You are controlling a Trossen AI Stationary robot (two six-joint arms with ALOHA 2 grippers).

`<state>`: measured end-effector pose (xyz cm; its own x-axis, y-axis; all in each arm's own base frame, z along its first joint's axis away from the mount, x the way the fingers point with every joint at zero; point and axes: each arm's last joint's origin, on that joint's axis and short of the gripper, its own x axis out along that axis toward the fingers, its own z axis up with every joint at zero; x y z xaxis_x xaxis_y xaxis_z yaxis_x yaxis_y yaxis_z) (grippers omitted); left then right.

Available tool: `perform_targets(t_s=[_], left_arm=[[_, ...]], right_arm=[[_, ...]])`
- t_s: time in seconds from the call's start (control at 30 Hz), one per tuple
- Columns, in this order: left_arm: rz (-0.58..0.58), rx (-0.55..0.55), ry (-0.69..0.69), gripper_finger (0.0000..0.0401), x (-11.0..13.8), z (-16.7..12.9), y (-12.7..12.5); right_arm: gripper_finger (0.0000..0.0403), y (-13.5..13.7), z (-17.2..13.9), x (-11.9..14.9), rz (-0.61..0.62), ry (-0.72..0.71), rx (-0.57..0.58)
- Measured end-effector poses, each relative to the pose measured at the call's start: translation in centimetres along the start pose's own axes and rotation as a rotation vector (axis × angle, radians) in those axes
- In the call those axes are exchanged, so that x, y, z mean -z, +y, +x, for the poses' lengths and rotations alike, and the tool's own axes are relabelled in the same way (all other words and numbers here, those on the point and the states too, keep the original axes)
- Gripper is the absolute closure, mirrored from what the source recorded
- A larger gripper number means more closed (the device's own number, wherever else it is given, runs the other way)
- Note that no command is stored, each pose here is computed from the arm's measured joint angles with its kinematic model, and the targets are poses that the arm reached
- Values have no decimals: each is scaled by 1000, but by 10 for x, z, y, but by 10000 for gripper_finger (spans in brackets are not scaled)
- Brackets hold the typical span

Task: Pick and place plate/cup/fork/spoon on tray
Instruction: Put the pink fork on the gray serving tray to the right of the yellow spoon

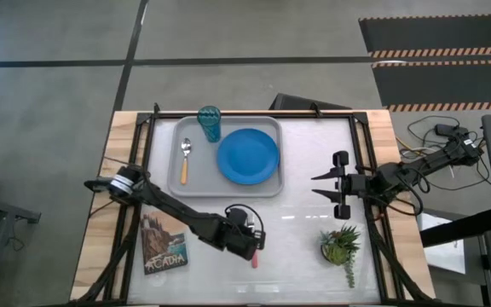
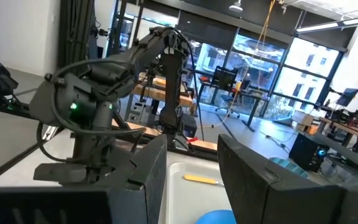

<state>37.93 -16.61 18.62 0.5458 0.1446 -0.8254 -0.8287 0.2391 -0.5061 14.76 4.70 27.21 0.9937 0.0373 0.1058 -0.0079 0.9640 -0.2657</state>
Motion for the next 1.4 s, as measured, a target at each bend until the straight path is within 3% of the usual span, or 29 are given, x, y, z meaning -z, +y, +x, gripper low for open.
perform_targets(t_s=[0.3, 0.83, 1.4], left_arm=[[47, 19, -5, 392, 2, 10, 9], [102, -8, -9, 225, 3, 17, 22], [78, 5, -13, 221, 10, 36, 25]], right_arm=[[271, 0, 0, 1, 17, 6, -2], [271, 0, 0, 1, 24, 8, -3], [271, 0, 0, 1, 15, 11, -2]])
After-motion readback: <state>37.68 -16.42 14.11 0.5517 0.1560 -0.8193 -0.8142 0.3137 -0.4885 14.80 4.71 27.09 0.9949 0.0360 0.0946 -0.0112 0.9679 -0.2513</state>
